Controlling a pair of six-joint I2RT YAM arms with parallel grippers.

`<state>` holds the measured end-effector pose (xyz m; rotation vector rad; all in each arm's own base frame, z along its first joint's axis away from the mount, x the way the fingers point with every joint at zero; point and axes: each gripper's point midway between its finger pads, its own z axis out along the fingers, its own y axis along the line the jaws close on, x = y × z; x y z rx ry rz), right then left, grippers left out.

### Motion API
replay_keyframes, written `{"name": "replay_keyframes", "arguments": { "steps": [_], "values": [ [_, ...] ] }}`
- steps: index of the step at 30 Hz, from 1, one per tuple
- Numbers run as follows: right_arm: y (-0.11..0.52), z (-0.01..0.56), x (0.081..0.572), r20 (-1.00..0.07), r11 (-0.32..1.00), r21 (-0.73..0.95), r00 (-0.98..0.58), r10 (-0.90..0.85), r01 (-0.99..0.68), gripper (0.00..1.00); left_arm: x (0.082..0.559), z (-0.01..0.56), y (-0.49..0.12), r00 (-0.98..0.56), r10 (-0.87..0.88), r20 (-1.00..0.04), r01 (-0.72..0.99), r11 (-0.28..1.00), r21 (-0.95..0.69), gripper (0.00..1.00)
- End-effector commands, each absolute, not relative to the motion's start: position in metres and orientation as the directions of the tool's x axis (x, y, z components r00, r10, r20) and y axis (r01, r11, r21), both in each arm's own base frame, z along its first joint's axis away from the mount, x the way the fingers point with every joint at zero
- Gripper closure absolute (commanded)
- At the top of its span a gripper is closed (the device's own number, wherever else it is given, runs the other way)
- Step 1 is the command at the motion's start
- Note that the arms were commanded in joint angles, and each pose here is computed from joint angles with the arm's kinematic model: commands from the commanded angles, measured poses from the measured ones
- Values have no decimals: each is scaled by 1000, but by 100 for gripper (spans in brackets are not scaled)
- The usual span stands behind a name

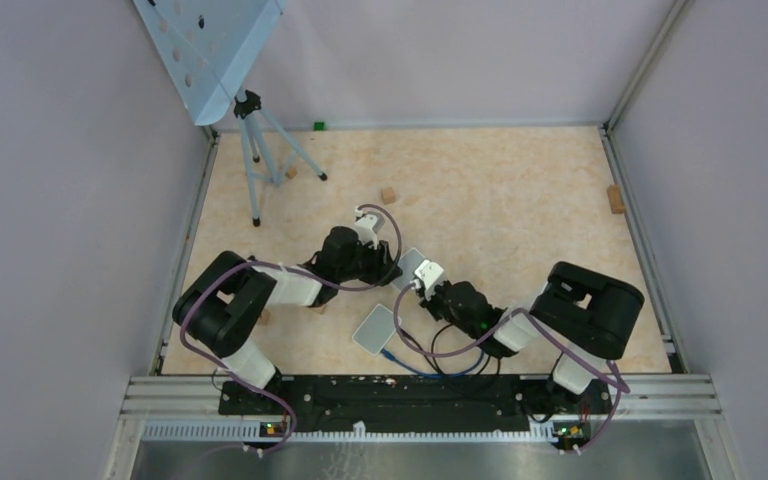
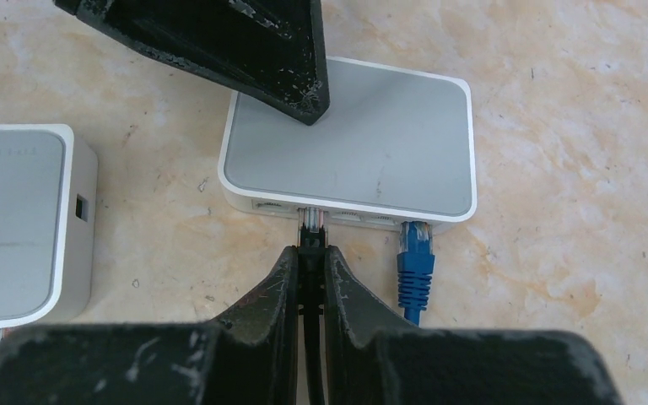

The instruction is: Insert the plug into the switch port

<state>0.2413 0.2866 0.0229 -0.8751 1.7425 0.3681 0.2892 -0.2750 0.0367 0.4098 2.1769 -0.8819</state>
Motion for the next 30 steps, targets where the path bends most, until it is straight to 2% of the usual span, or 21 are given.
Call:
{"name": "replay_keyframes", "arguments": {
  "steps": [1, 7, 13, 25, 30],
  "values": [
    [300, 45, 246, -942, 642, -212, -21, -335, -737, 100, 280, 44, -292, -674, 44, -738, 585, 642, -496, 52],
    [297, 45, 249, -947, 662, -212, -17, -322, -719, 100, 279, 43, -294, -677, 51, -734, 591, 632, -501, 54],
    [299, 55, 251, -952, 663, -222, 12, -306, -715, 100, 270, 46, -304, -680, 68, -730, 630, 563, -535, 61],
    [303, 83, 263, -962, 686, -241, 75, -263, -687, 100, 259, 51, -318, -683, 92, -725, 672, 469, -573, 57],
    [308, 96, 266, -964, 676, -250, 110, -244, -693, 100, 242, 58, -336, -654, 150, -741, 734, 363, -574, 56]
  ]
}}
